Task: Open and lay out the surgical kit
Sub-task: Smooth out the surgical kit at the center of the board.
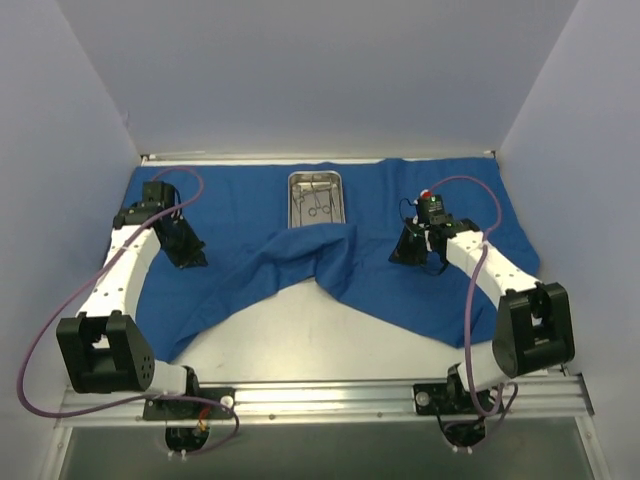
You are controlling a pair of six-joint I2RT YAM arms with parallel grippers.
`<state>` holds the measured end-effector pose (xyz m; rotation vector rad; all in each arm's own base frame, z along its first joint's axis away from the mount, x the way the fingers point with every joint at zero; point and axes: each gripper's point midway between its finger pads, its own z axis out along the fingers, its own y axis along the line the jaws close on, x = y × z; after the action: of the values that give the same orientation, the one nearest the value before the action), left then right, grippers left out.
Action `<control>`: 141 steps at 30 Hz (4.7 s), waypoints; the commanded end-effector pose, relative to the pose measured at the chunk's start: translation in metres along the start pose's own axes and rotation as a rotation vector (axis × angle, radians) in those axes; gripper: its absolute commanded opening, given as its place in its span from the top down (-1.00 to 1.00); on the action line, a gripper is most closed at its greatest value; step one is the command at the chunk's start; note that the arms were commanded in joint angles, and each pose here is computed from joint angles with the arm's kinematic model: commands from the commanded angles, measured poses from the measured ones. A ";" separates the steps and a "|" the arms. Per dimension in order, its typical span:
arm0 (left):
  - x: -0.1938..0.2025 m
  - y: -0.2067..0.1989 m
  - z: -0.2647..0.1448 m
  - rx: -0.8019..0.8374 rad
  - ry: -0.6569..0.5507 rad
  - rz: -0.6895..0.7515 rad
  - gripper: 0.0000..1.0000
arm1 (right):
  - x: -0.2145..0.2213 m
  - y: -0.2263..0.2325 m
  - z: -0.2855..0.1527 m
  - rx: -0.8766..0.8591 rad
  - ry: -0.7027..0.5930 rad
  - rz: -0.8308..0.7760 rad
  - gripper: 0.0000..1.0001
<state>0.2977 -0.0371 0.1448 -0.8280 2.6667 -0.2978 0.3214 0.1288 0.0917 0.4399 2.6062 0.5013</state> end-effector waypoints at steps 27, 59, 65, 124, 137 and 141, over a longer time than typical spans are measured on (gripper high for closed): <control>0.021 0.086 -0.011 -0.132 0.050 -0.122 0.95 | 0.091 -0.118 0.026 0.406 0.194 0.013 1.00; 0.030 0.119 0.088 -0.161 0.348 -0.443 0.95 | 0.031 0.061 0.074 -0.065 0.156 -0.235 1.00; 0.025 0.139 0.098 -0.235 0.394 -0.455 0.95 | 0.083 0.006 0.080 0.165 0.250 -0.274 1.00; -0.002 0.068 0.115 0.054 0.335 -0.311 0.95 | 0.040 -0.311 -0.070 1.213 0.167 0.454 1.00; -0.014 0.117 0.119 -0.066 0.312 -0.454 0.95 | 0.067 -0.338 -0.123 1.475 0.285 0.592 1.00; -0.020 0.130 0.114 -0.108 0.277 -0.462 0.95 | 0.056 -0.339 -0.163 1.583 0.148 0.682 1.00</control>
<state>0.2906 0.0387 0.0128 -1.5349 2.7435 -0.6038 0.1351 -0.1757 0.0220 1.6589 2.5917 -1.3640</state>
